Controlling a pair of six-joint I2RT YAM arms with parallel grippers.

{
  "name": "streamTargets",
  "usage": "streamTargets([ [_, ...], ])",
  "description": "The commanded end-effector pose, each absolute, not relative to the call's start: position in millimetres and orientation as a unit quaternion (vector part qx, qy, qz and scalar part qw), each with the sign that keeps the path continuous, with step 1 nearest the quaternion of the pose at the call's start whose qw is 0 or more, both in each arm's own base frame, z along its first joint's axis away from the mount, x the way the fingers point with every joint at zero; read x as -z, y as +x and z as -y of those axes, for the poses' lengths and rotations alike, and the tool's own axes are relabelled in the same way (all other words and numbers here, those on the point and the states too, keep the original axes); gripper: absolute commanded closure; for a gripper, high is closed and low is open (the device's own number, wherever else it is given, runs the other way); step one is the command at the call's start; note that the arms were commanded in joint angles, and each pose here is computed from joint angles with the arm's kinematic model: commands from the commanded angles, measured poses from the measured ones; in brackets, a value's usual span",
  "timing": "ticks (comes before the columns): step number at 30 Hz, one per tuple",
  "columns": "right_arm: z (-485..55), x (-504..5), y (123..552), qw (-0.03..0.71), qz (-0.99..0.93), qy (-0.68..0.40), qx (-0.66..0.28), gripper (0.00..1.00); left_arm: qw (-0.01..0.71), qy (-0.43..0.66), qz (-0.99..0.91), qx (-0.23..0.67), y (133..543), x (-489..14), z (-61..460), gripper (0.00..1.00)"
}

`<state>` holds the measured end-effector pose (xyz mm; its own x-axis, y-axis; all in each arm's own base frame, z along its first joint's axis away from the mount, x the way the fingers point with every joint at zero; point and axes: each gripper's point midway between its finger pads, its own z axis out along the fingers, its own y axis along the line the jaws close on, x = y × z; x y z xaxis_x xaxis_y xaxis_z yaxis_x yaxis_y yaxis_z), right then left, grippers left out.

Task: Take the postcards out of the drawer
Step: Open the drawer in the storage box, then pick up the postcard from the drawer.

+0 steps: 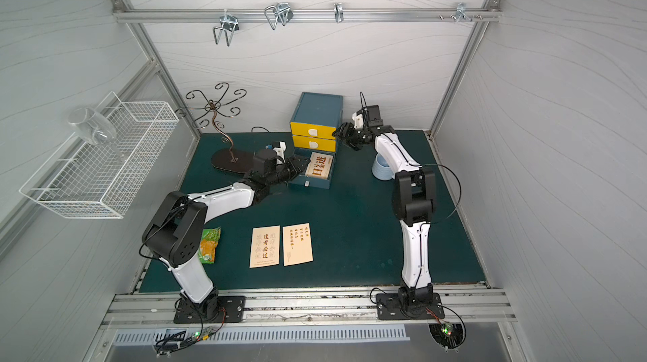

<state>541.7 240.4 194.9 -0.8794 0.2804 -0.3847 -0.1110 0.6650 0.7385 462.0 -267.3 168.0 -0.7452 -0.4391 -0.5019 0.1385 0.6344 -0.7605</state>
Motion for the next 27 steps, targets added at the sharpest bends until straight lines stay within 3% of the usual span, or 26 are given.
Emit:
streamTargets([
  [1, -232, -217, 537, 0.259, -0.877, 0.042, -0.402, 0.33, 0.296, -0.018, -0.888, 0.35, 458, -129, 266, 0.42],
  [14, -217, -232, 525, 0.277, -0.885, 0.029, -0.373, 0.26, 0.303, 0.038, -0.906, 0.293, 496, -109, 271, 0.38],
  [27, -216, -173, 491, 0.219, -0.917, 0.018, -0.333, 0.26, 0.316, 0.066, -0.91, 0.261, 517, -96, 274, 0.35],
])
